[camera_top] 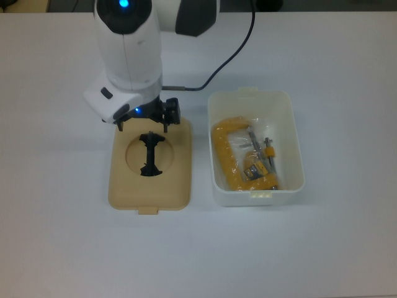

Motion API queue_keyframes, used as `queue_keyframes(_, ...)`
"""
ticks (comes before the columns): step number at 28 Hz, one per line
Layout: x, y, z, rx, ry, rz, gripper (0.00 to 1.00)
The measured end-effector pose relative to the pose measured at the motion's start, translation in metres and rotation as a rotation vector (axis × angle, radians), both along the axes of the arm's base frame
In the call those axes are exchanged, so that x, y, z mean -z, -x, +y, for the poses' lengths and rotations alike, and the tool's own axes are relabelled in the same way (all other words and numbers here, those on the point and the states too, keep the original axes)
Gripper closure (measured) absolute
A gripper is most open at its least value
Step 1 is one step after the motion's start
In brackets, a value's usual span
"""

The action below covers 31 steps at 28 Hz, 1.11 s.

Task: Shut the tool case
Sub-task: 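Lower the gripper onto the black handle of the tan lid, then close the gripper around the black lid handle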

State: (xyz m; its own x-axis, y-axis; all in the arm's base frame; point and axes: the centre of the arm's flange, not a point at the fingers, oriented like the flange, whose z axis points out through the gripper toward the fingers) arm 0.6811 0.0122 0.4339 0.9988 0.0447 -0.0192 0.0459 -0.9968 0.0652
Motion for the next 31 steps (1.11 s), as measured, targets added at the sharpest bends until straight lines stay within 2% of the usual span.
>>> queue_keyframes(12, 0.045, -0.010, 0.015, 0.010, 0.032, 0.023, 0.00)
queue_keyframes(20, 0.059, -0.012, 0.015, 0.017, 0.035, 0.033, 0.00)
queue_keyframes(26, 0.064, -0.012, 0.016, 0.016, 0.036, 0.041, 0.26)
queue_keyframes(31, 0.068, -0.012, 0.016, 0.016, 0.036, 0.046, 0.41)
